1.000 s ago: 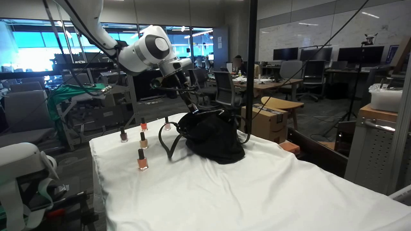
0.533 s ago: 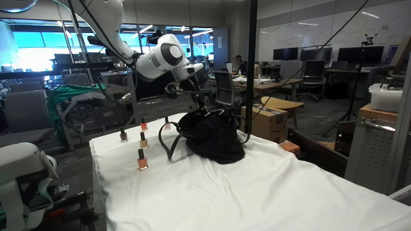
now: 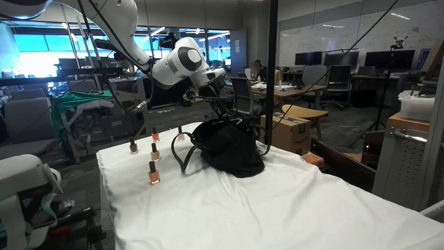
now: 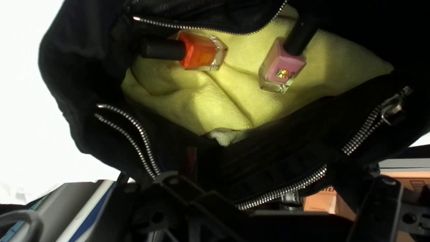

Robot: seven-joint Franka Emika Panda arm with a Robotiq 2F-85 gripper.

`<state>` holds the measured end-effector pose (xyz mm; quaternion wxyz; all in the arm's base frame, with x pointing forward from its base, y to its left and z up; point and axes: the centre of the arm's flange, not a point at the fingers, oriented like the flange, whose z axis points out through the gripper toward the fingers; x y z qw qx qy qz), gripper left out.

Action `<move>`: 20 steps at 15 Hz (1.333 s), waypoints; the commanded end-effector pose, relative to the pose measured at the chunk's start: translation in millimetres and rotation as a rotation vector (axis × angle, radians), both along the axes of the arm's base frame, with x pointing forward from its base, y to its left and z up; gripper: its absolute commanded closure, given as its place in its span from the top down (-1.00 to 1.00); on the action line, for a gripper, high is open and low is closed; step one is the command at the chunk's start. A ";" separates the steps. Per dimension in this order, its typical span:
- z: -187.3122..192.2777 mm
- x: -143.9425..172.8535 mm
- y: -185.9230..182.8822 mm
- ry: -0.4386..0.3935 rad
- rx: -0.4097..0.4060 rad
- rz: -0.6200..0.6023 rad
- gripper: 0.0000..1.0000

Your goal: Pick up the nail polish bottles and place them in the black bag

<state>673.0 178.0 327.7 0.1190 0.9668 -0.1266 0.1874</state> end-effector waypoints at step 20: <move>24.2 -241.8 -28.9 0.290 0.256 -0.204 1.00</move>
